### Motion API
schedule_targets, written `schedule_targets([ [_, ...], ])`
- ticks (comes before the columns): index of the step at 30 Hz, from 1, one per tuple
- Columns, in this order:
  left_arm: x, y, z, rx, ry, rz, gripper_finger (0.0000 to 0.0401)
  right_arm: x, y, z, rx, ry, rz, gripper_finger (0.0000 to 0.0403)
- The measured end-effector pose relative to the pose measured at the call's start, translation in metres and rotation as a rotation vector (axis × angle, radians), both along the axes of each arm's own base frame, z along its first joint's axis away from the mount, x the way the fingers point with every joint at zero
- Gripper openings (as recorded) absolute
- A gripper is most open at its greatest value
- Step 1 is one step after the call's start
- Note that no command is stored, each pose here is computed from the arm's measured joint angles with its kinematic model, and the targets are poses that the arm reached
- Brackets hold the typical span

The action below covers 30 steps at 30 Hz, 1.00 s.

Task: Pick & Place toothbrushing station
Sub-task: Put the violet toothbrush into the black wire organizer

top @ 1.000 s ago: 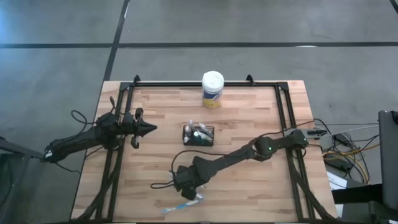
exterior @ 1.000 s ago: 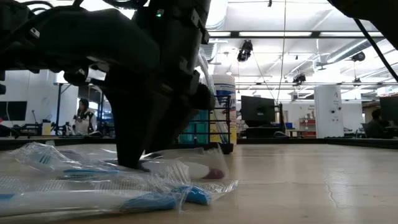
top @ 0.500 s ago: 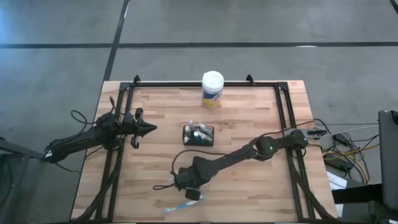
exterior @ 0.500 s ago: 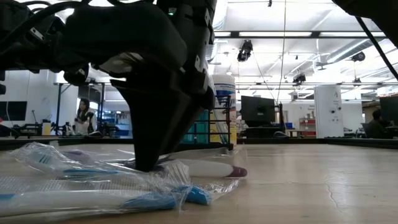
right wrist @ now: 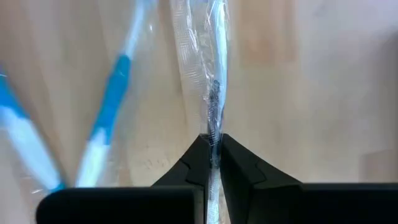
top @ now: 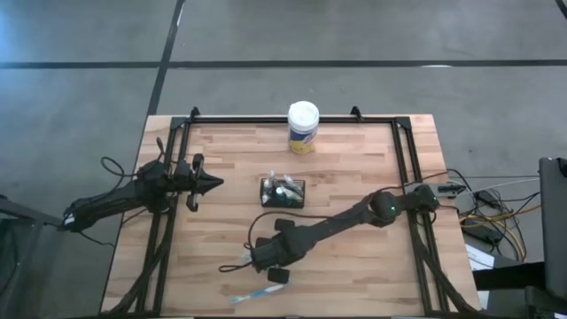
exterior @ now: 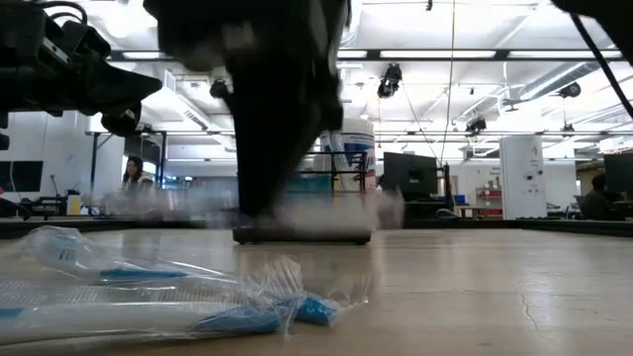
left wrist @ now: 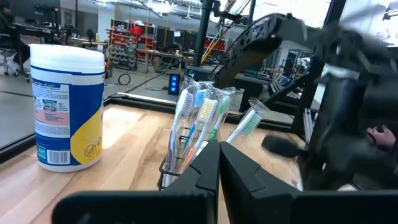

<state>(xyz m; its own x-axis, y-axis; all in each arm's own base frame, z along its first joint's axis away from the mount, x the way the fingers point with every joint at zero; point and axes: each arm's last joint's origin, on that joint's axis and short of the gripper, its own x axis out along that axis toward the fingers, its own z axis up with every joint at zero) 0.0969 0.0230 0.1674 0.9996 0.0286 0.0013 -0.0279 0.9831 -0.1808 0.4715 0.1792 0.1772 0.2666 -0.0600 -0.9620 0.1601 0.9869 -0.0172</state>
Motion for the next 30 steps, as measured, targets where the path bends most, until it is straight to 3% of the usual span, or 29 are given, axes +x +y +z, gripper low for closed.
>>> schedule_targets([
  [10, 0.0, 0.0, 0.0, 0.002, 0.0, 0.0, 0.0014, -0.028, 0.011, 0.091, -0.121, -0.244, 0.097, 0.0018],
  [13, 0.0, 0.0, 0.0, 0.002, 0.0, 0.0, 0.0014, -0.038, 0.008, 0.117, -0.112, -0.322, 0.126, 0.0018],
  [21, 0.0, 0.0, 0.0, -0.004, 0.001, 0.0, 0.0014, -0.093, -0.009, 0.18, -0.121, -0.592, 0.184, 0.0018],
  [25, 0.0, 0.0, 0.0, -0.003, 0.001, 0.0, 0.0014, -0.131, -0.019, 0.18, -0.086, -0.736, 0.212, 0.0018],
  [30, 0.0, 0.0, 0.0, 0.005, 0.001, 0.0, 0.0014, -0.177, -0.041, 0.164, -0.077, -0.895, 0.155, 0.0018],
])
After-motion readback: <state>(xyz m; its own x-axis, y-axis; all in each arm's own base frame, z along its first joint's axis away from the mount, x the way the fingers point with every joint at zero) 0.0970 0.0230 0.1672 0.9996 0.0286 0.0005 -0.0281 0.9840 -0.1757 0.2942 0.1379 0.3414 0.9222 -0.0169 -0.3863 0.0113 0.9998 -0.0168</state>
